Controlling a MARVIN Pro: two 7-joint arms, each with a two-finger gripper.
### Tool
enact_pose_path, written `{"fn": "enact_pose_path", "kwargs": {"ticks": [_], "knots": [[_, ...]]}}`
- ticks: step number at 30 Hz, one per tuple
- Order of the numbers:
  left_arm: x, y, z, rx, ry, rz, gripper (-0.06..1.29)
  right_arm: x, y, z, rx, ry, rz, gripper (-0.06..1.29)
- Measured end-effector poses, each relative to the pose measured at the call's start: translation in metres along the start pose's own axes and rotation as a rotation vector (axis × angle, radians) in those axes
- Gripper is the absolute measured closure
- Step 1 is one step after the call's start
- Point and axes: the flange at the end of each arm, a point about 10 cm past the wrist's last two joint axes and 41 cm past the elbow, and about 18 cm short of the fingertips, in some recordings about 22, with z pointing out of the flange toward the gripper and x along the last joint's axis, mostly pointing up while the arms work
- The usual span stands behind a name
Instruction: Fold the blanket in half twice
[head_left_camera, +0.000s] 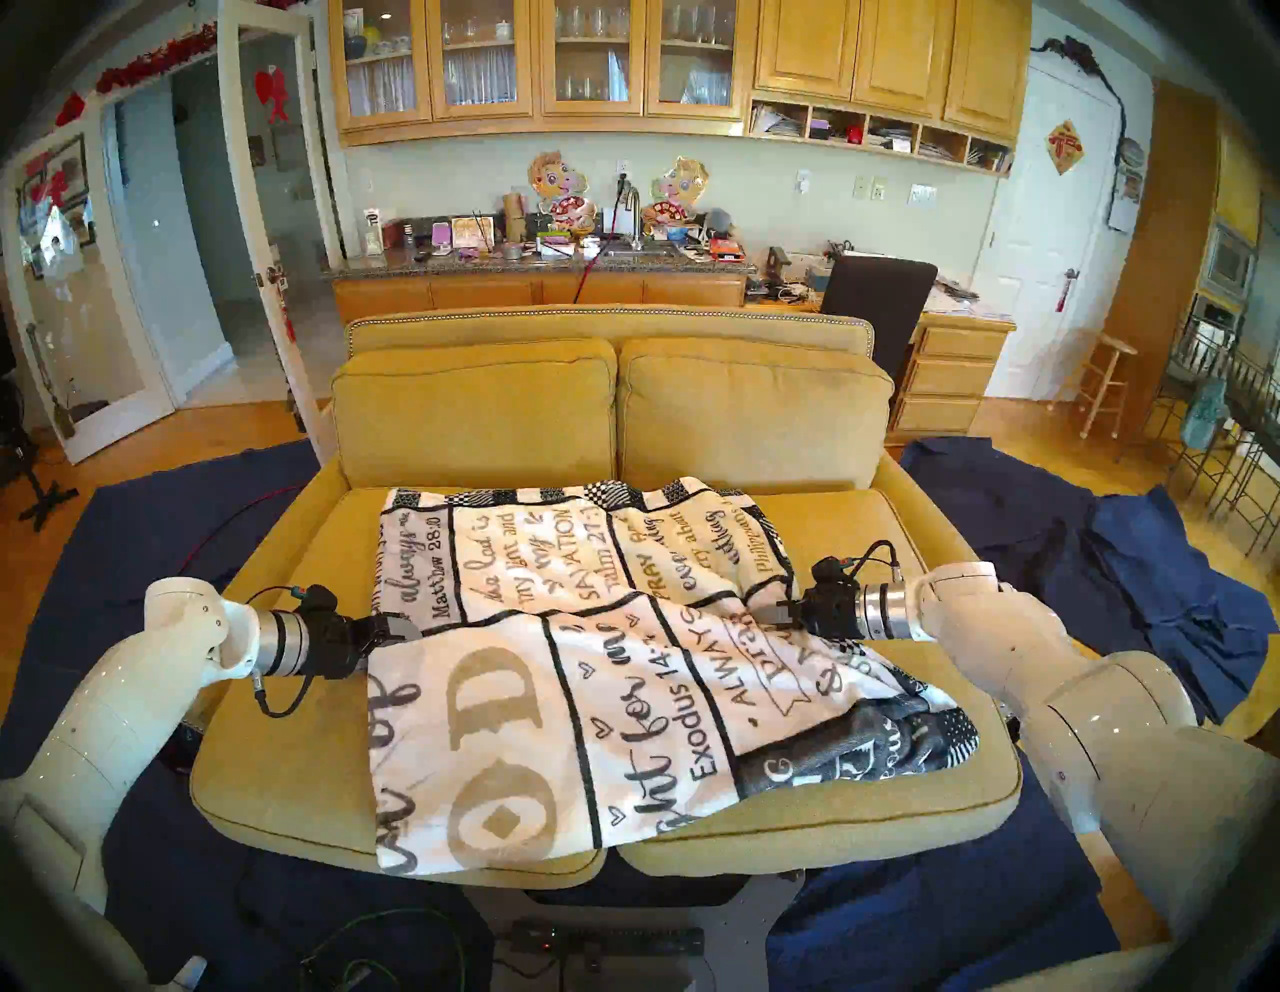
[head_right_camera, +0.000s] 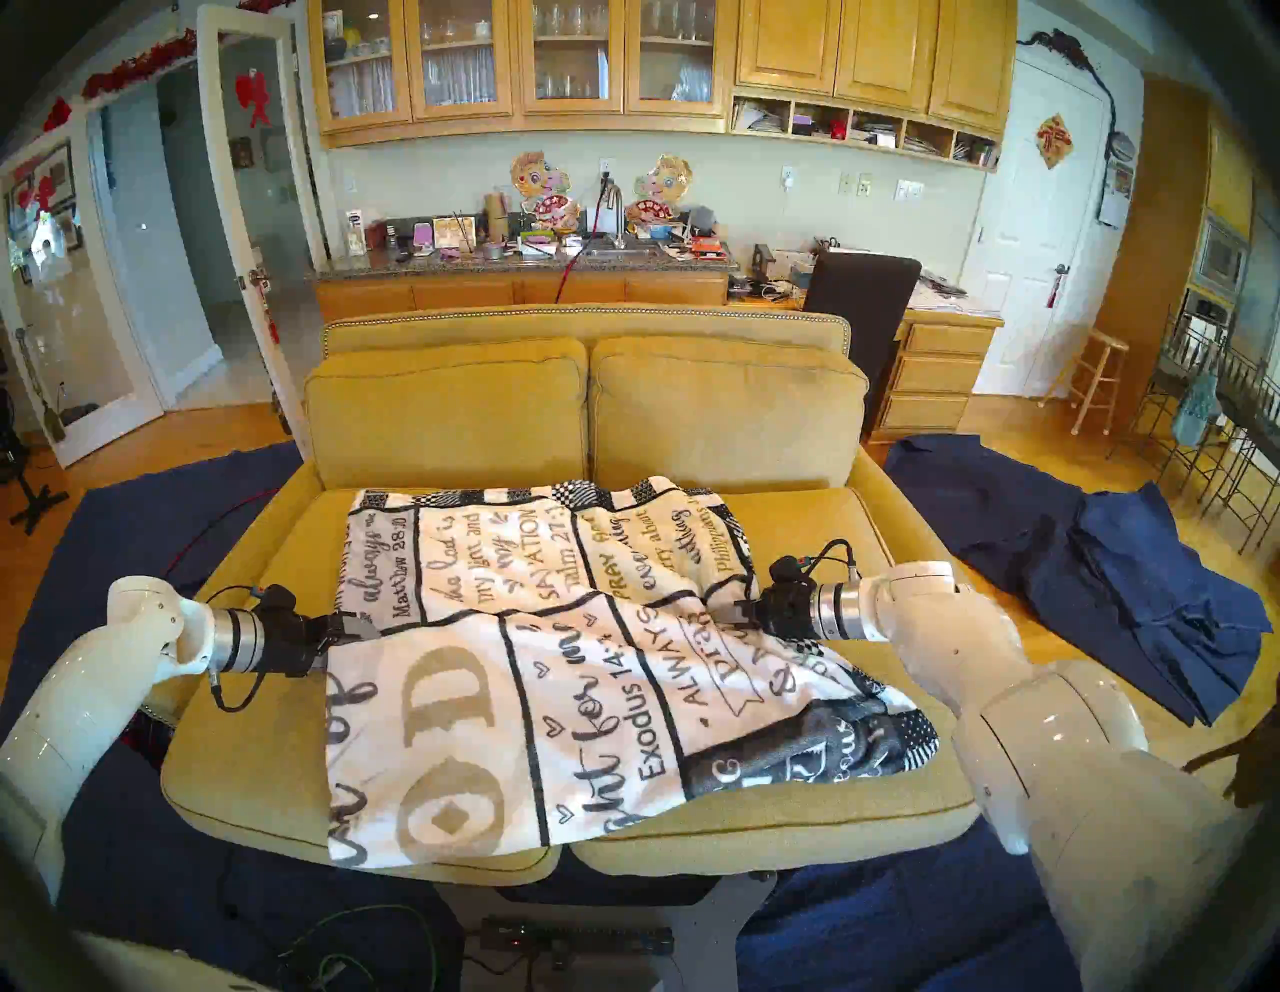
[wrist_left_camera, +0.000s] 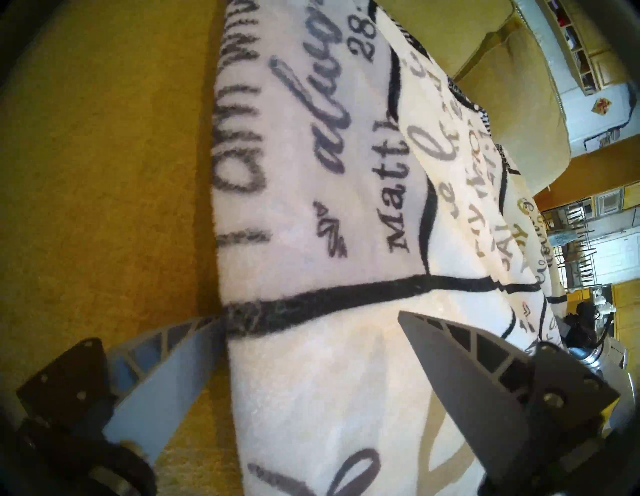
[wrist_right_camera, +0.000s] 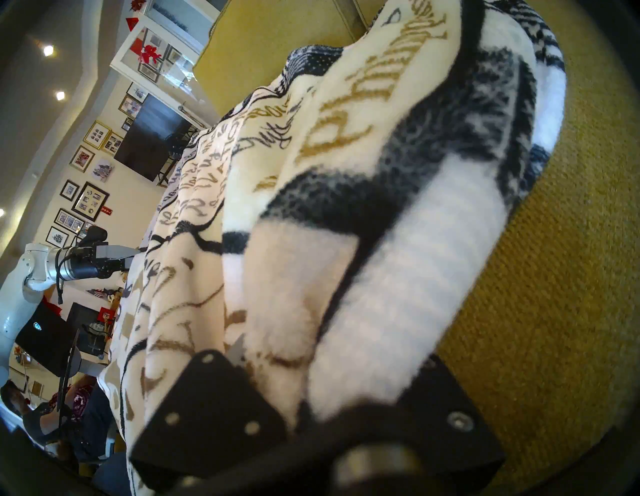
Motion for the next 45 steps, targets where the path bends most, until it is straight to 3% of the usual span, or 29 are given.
{"fn": "enact_pose_path", "kwargs": {"ticks": [15,30,45], "knots": [[-0.003,0.011,0.008,-0.089,0.000,-0.003,0.00,0.000,0.000,0.000,0.000,0.000,0.000,1.06],[-0.011,0.008,0.028,-0.052,0.017,0.035,0.00,0.000,0.000,0.000,0.000,0.000,0.000,1.06],[0.004,0.019,0.037,-0.003,0.100,0.079,0.00,0.000,0.000,0.000,0.001,0.000,0.000,1.06]]}}
